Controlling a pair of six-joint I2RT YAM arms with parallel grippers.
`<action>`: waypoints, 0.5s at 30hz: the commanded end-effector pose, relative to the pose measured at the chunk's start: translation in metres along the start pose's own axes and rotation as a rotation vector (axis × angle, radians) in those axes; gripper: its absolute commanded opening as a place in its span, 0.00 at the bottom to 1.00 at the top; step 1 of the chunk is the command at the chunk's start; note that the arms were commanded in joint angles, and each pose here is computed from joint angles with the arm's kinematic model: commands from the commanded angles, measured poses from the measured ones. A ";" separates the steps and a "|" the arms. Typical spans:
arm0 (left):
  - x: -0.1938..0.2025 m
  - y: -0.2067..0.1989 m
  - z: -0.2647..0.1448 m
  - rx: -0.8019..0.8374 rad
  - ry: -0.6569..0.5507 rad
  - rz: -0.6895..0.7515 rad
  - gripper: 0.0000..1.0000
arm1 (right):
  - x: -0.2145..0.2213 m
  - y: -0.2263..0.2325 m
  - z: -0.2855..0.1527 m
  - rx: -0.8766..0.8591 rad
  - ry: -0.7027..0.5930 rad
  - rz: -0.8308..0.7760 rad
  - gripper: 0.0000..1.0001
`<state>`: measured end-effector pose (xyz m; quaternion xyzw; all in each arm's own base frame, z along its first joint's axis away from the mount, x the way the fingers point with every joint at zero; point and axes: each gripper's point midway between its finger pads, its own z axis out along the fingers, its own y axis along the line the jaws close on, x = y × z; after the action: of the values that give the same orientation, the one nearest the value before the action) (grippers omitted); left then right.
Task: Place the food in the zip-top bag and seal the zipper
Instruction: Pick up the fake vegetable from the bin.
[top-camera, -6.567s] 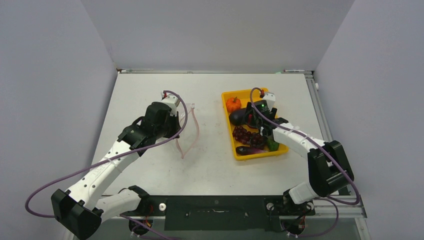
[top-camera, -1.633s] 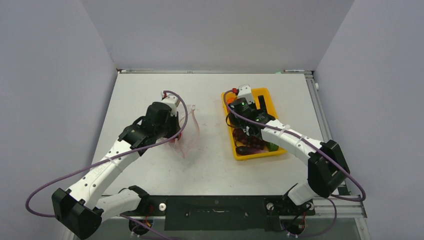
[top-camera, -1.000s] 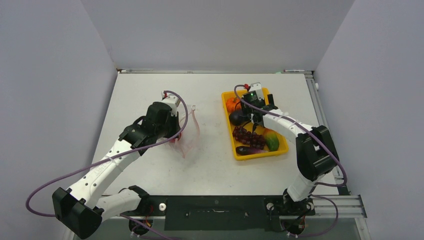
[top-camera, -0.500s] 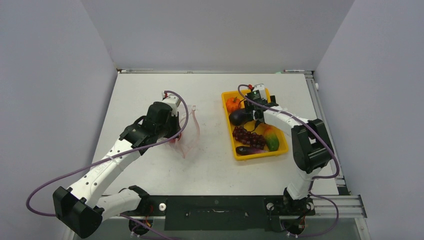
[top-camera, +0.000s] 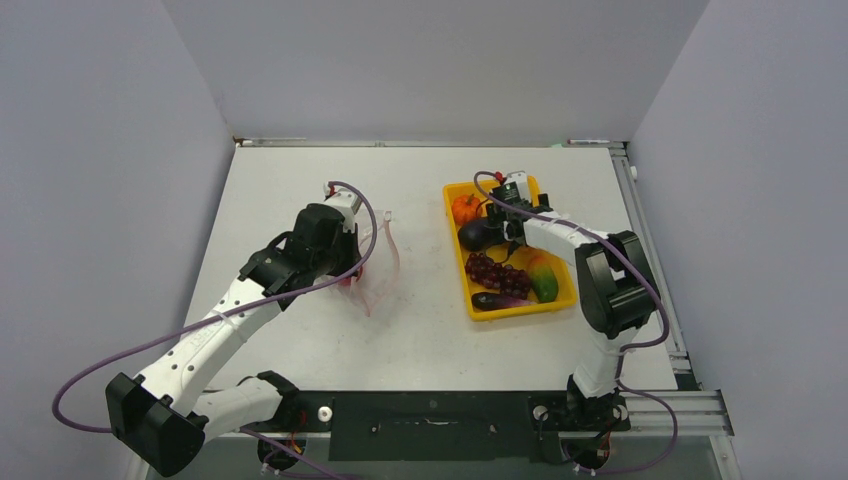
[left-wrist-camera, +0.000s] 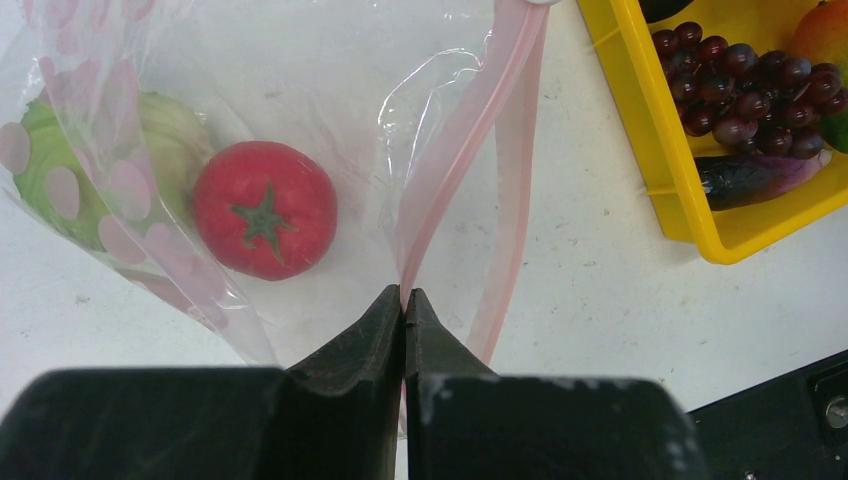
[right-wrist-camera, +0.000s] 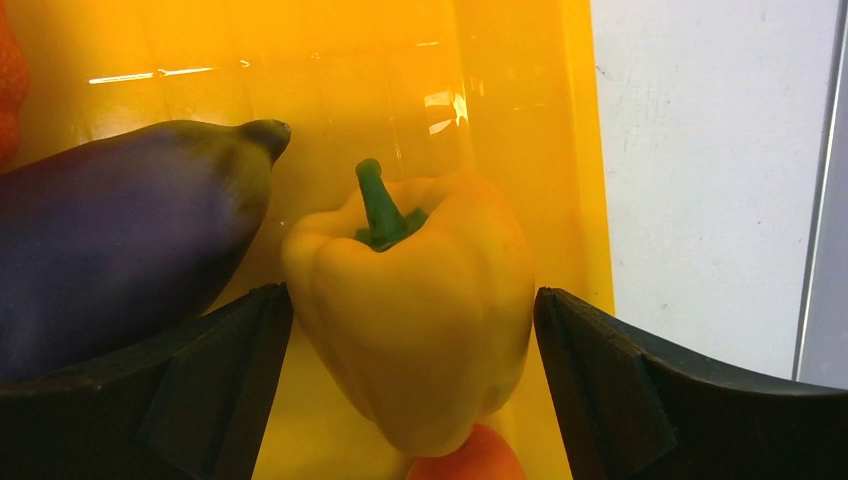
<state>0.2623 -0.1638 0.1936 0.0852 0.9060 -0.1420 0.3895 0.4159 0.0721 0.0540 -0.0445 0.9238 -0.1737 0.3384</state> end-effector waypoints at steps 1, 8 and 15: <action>-0.016 -0.003 -0.004 0.007 -0.045 -0.008 0.00 | -0.014 0.002 0.001 -0.011 -0.033 0.036 0.96; -0.015 -0.003 -0.004 0.006 -0.043 -0.008 0.00 | -0.014 0.003 -0.002 -0.024 -0.043 0.050 0.87; -0.016 -0.003 -0.004 0.006 -0.045 -0.008 0.00 | -0.017 0.002 -0.009 -0.035 -0.056 0.065 0.51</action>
<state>0.2623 -0.1638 0.1936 0.0852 0.9060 -0.1420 0.3895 0.4174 0.0774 0.0485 -0.0439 0.9265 -0.1600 0.3376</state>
